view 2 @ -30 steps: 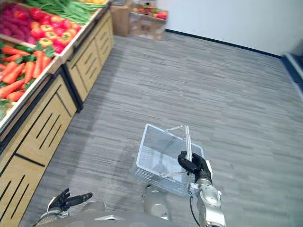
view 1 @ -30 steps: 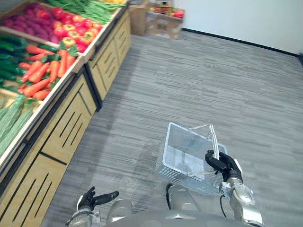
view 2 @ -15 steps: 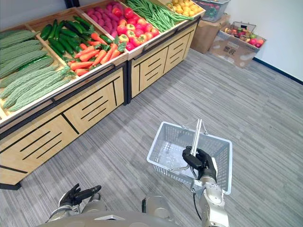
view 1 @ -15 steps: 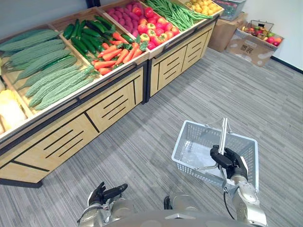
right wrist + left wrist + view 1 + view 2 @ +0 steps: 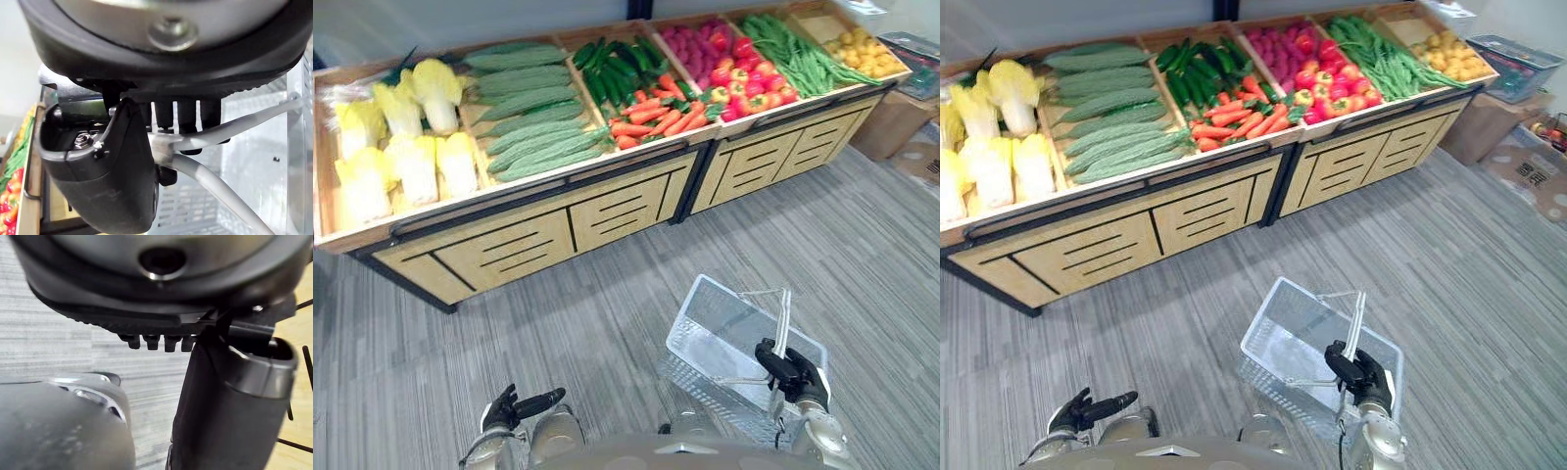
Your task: Pick vegetable in the basket
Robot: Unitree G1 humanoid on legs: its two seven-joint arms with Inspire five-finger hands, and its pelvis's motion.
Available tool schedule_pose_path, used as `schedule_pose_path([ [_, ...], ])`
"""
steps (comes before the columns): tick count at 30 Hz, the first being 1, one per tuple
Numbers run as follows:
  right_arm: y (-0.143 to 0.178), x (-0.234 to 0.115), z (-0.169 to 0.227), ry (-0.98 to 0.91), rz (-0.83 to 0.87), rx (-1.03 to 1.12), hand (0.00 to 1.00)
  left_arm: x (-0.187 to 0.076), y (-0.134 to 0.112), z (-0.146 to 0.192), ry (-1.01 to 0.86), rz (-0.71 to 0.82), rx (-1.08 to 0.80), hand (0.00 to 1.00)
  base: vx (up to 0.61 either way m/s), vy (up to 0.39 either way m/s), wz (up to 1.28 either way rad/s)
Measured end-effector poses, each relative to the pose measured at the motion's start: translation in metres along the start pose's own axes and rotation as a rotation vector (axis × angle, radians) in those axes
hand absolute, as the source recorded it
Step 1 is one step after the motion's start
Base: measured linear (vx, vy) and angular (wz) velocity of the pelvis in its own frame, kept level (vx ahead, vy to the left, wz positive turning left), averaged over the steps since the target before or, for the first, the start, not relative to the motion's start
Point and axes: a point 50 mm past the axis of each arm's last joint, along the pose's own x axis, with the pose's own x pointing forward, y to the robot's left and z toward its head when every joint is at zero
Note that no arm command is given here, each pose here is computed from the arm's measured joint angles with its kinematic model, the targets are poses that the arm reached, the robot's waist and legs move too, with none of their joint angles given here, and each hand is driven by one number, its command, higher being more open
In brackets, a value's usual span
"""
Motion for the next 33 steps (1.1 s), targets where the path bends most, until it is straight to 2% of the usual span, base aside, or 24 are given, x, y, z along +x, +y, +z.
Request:
schedule_pose_path([
  [5,0.013,0.003,-0.004,0.019,0.032,0.019,0.0,0.0,-0.004,0.002,-0.003,-0.021,0.06,1.0,0.05,0.116,0.21],
  [6,0.028,0.009,0.005,-0.007,0.068,-0.001,0.0,0.004,-0.01,0.012,-0.014,-0.056,0.126,1.0,0.04,0.023,0.01],
  [16,0.038,0.015,0.019,-0.046,0.095,0.008,0.0,0.005,-0.011,0.017,-0.03,-0.056,0.122,1.0,0.01,-0.001,0.0],
  [27,0.042,0.016,0.022,-0.058,0.104,-0.025,0.0,-0.002,0.015,-0.006,0.025,0.065,0.009,1.0,-0.13,0.023,0.0],
  [33,0.05,0.015,0.021,-0.056,0.133,-0.079,0.0,-0.003,0.022,-0.006,0.022,0.092,-0.02,1.0,0.02,0.069,-0.08],
])
